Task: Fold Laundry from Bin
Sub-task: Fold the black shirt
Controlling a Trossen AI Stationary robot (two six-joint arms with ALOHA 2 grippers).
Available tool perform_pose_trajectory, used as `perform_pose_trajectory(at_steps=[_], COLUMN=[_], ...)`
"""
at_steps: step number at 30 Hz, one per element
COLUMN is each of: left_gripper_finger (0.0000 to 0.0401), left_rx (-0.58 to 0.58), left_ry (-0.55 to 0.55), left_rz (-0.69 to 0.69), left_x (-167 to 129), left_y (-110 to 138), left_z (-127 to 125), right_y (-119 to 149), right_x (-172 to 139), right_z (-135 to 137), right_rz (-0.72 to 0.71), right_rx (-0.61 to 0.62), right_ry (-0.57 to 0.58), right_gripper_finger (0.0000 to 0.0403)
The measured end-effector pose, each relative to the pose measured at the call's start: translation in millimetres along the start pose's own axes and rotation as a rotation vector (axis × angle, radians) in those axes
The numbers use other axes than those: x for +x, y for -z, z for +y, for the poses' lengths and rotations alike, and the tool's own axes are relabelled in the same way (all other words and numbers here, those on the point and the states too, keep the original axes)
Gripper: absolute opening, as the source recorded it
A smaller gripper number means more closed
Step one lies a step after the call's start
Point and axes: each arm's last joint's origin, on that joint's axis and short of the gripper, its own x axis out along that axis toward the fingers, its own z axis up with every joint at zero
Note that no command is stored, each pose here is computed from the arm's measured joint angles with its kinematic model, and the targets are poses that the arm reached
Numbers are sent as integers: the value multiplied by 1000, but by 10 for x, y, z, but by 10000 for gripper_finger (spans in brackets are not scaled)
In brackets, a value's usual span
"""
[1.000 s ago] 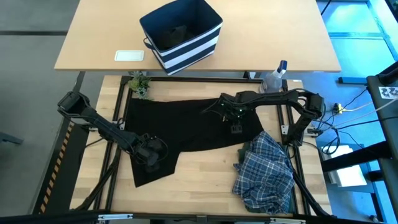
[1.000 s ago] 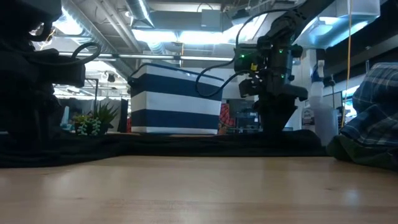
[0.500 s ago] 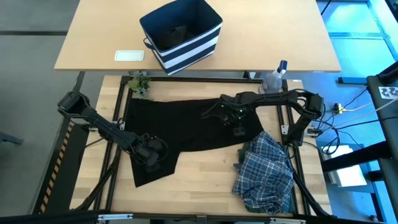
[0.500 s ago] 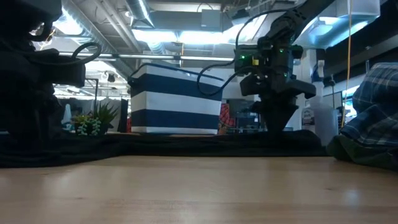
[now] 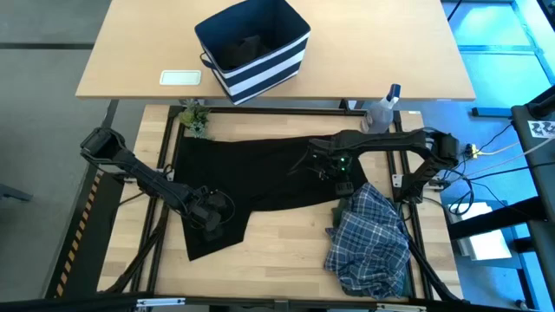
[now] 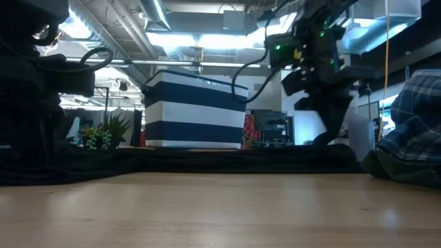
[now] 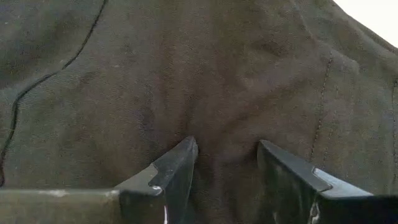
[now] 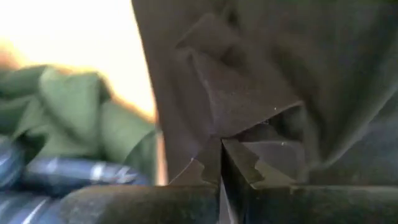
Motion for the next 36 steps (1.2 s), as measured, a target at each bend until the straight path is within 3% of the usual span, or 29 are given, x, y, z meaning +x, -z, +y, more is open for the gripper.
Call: perform_pose_trajectory(at_steps=[16, 26, 30, 36], left_gripper_finger=[174, 174, 174, 174], left_rx=[0, -2, -1, 1], left_ry=[0, 0, 0, 0], left_rz=[0, 2, 3, 3], left_x=[-1, -1, -1, -2], left_y=[-1, 1, 1, 1], left_z=[-1, 0, 0, -1], right_y=[304, 413, 461, 466], right_x=[-244, -303, -322, -392], right_z=[538, 594, 580, 577], right_rz=[220, 314, 369, 343], right_rx=[143, 248, 268, 259], right_ry=[-128, -102, -44, 11], right_gripper_finger=[1, 3, 22, 84])
